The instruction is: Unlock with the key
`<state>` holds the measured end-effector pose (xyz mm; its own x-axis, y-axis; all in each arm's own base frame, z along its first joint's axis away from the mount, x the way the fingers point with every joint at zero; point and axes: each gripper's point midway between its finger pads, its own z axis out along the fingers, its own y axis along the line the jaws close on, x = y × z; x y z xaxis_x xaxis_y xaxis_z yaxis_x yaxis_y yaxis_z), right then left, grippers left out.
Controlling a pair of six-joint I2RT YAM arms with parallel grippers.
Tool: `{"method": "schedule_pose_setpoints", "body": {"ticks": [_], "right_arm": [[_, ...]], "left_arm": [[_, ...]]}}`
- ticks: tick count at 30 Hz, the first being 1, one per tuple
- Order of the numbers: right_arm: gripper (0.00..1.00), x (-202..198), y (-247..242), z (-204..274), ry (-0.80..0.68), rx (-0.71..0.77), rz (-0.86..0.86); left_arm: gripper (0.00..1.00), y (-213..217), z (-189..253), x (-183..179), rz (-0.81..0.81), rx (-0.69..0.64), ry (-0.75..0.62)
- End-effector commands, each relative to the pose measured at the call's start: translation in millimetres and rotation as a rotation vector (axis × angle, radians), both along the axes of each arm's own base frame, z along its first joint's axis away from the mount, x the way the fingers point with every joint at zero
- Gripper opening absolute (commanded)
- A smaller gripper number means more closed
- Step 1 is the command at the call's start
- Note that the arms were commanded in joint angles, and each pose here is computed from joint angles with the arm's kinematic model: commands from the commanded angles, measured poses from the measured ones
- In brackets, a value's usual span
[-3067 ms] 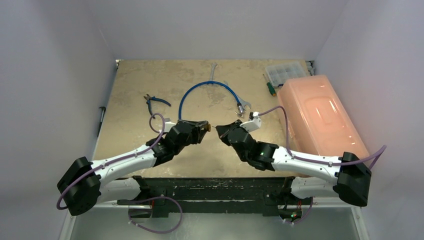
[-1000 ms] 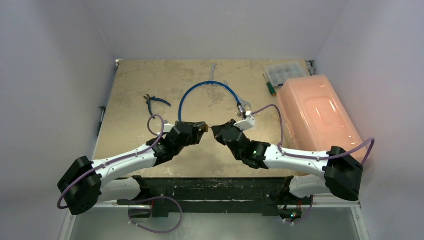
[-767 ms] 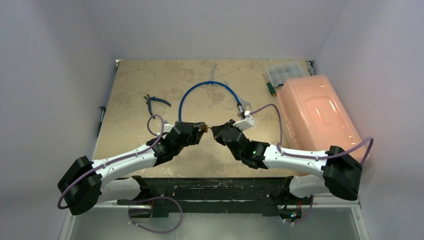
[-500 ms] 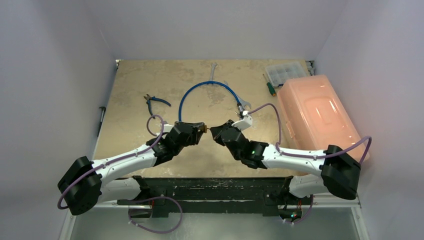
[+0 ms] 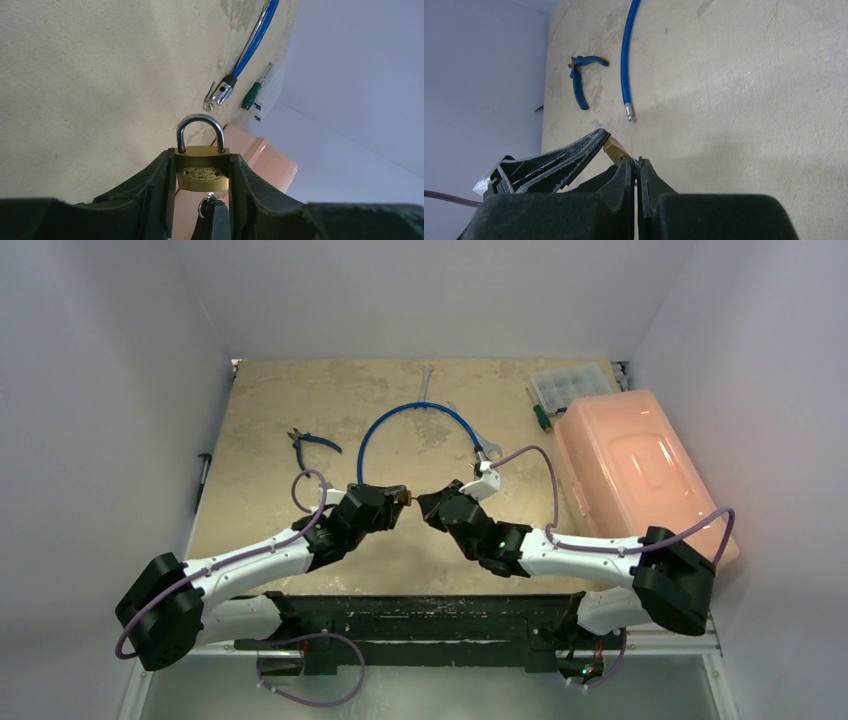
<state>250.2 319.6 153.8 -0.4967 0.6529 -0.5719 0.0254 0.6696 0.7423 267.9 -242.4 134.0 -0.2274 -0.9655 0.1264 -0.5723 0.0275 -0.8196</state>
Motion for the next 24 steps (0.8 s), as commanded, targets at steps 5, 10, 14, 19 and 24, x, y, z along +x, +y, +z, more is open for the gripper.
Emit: {"method": "schedule_pose_setpoints", "body": {"ticks": [5,10,14,19,24], "right_arm": [[0.00,0,20,11,-0.048,0.010,0.054],[0.00,0,25,9,-0.067,0.003,0.054],[0.00,1,27,7,-0.073,0.001,0.049],[0.00,1,30,9,-0.091,0.009,0.047],[0.00,-2,31,15,-0.142,0.010,0.027]], "left_arm": [[0.00,-22,30,-1,-0.014,-0.185,0.010],[0.00,-27,25,-3,-0.029,-0.207,0.032],[0.00,-34,32,-2,-0.041,-0.252,0.018],[0.00,-35,31,-3,-0.041,-0.270,0.030],[0.00,-37,30,-3,-0.036,-0.305,0.050]]}}
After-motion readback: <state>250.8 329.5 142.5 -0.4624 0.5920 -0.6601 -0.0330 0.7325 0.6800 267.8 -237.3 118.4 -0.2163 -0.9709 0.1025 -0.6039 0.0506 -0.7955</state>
